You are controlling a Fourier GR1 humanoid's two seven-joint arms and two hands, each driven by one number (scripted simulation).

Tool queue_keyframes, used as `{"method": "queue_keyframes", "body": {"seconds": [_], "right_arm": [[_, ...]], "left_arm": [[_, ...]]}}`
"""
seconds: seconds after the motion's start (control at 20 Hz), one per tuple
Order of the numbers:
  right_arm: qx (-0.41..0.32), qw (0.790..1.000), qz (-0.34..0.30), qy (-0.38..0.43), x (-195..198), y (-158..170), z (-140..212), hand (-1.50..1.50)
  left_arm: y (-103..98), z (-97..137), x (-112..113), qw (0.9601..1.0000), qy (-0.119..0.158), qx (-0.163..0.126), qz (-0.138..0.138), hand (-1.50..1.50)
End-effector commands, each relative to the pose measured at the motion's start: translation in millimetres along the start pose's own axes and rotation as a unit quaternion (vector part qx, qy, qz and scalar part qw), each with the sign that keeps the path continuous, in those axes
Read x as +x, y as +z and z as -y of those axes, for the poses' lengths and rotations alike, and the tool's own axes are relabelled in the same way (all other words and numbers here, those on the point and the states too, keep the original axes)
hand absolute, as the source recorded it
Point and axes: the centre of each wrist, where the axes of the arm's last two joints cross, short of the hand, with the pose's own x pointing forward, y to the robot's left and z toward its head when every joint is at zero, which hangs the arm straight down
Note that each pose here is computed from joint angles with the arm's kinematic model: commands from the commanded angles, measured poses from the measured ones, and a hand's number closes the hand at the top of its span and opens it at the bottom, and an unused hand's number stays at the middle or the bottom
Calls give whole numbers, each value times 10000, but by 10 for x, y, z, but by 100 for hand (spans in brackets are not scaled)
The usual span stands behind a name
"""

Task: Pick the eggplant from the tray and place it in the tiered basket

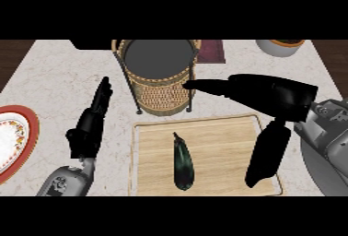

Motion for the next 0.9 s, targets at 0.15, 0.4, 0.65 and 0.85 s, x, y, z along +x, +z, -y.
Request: {"method": "queue_keyframes", "body": {"seconds": [0.15, 0.4, 0.65, 0.85], "right_arm": [[323, 9988, -255, 270, 427, -391, -104, -150], [589, 9950, -464, 655, 666, -361, -75, -150], [940, 9893, -815, 761, 439, -561, -315, -150], [1055, 9859, -962, 877, 585, -483, -437, -150]], "left_arm": [[-59, -141, -175, 10000, 47, 63, -11, 0], [72, 94, -10, 9999, 109, 46, -35, 0], [-85, -50, -23, 9999, 53, 76, -113, 0], [-16, 33, -104, 9998, 15, 83, -155, 0]]}}
